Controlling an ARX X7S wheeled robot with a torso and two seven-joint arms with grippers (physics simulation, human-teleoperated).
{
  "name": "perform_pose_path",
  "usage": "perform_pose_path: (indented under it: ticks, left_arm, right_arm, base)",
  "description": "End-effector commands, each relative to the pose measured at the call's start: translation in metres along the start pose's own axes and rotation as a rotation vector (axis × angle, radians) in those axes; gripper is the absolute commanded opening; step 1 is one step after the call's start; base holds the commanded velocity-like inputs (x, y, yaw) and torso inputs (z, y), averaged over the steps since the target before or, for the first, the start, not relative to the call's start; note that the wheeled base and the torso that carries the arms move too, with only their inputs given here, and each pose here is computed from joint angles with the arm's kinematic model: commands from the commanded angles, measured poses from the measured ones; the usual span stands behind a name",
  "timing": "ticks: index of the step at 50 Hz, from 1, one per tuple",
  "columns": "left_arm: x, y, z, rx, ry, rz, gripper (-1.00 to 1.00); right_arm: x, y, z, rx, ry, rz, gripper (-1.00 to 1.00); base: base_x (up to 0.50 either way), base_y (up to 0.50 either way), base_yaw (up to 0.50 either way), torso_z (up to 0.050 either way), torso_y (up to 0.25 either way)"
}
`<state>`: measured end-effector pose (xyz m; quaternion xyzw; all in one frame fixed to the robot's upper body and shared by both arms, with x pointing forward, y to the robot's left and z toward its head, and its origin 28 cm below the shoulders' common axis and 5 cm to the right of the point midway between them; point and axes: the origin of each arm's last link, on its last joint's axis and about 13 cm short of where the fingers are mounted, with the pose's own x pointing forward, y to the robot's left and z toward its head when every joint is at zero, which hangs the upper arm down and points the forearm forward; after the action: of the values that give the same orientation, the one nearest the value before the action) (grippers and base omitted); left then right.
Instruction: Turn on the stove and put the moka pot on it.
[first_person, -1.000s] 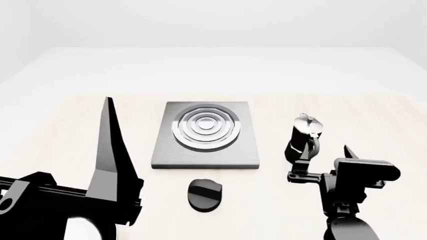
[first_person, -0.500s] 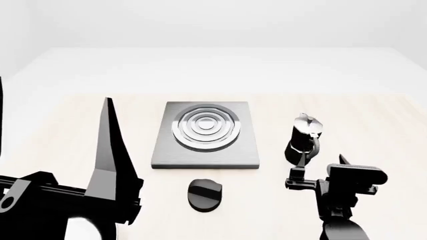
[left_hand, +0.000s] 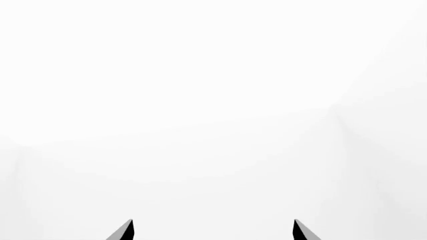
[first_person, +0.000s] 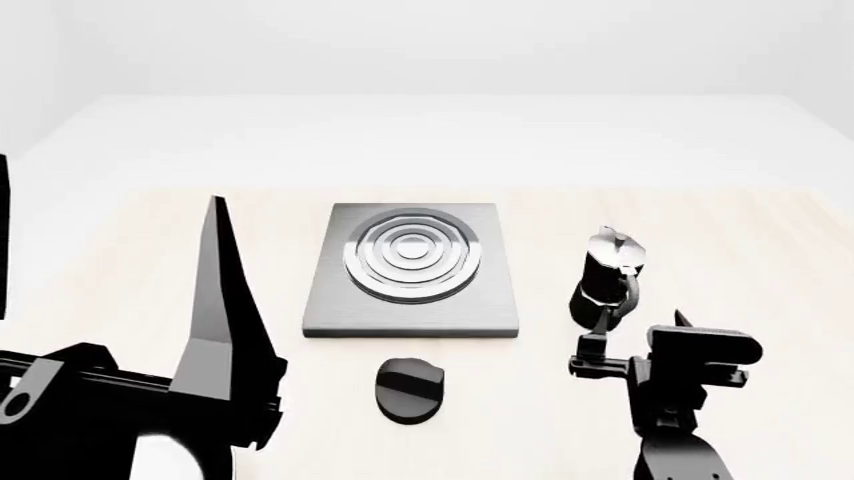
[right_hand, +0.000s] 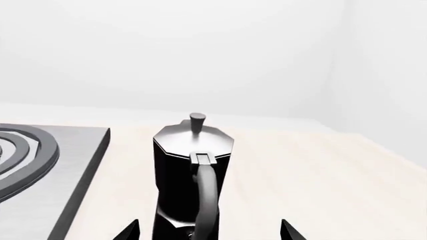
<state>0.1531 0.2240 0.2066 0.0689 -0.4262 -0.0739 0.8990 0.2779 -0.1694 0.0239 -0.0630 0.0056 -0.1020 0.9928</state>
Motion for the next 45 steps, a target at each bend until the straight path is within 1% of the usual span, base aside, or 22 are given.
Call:
perform_pose_path:
  ticks: [1, 15, 17, 18, 23, 24, 33, 34, 45]
  left_arm:
    - [-0.001, 0.0, -0.002, -0.008, 0.003, 0.001, 1.0]
    - [-0.001, 0.0, -0.003, -0.011, 0.008, 0.001, 1.0]
    - [-0.001, 0.0, -0.003, -0.012, 0.007, 0.001, 1.0]
    - [-0.001, 0.0, -0.003, -0.011, 0.008, 0.001, 1.0]
    - [0.0, 0.0, -0.002, -0.012, 0.007, -0.001, 1.0]
    - [0.0, -0.001, -0.002, -0.012, 0.008, -0.002, 1.0]
    - [-0.001, 0.0, -0.004, -0.016, 0.01, 0.0, 1.0]
    - [-0.002, -0.001, -0.005, -0.015, 0.011, -0.002, 1.0]
    - [-0.001, -0.001, -0.004, -0.023, 0.014, -0.002, 1.0]
  right_arm:
    - [0.006, 0.0, 0.001, -0.004, -0.001, -0.008, 1.0]
    - [0.015, 0.0, -0.003, -0.004, 0.014, -0.026, 1.0]
    - [0.016, 0.001, -0.01, -0.007, 0.016, -0.025, 1.0]
    - [0.018, 0.0, -0.005, -0.007, 0.018, -0.025, 1.0]
    - [0.019, 0.001, -0.007, -0.011, 0.027, -0.025, 1.0]
    - [0.019, 0.002, -0.013, -0.013, 0.03, -0.025, 1.0]
    - [0.022, 0.002, -0.01, -0.019, 0.043, -0.028, 1.0]
    - [0.024, 0.002, -0.016, -0.022, 0.047, -0.03, 1.0]
    - [0.027, 0.001, -0.012, -0.024, 0.055, -0.035, 1.0]
  base:
    - [0.0, 0.0, 0.0, 0.0, 0.0]
    - [0.0, 0.0, 0.0, 0.0, 0.0]
    - [0.0, 0.0, 0.0, 0.0, 0.0]
    - [0.0, 0.0, 0.0, 0.0, 0.0]
    - [0.0, 0.0, 0.0, 0.0, 0.0]
    - [0.0, 0.0, 0.0, 0.0, 0.0]
    - [0.0, 0.0, 0.0, 0.0, 0.0]
    - [0.0, 0.0, 0.0, 0.0, 0.0]
    - [0.0, 0.0, 0.0, 0.0, 0.0]
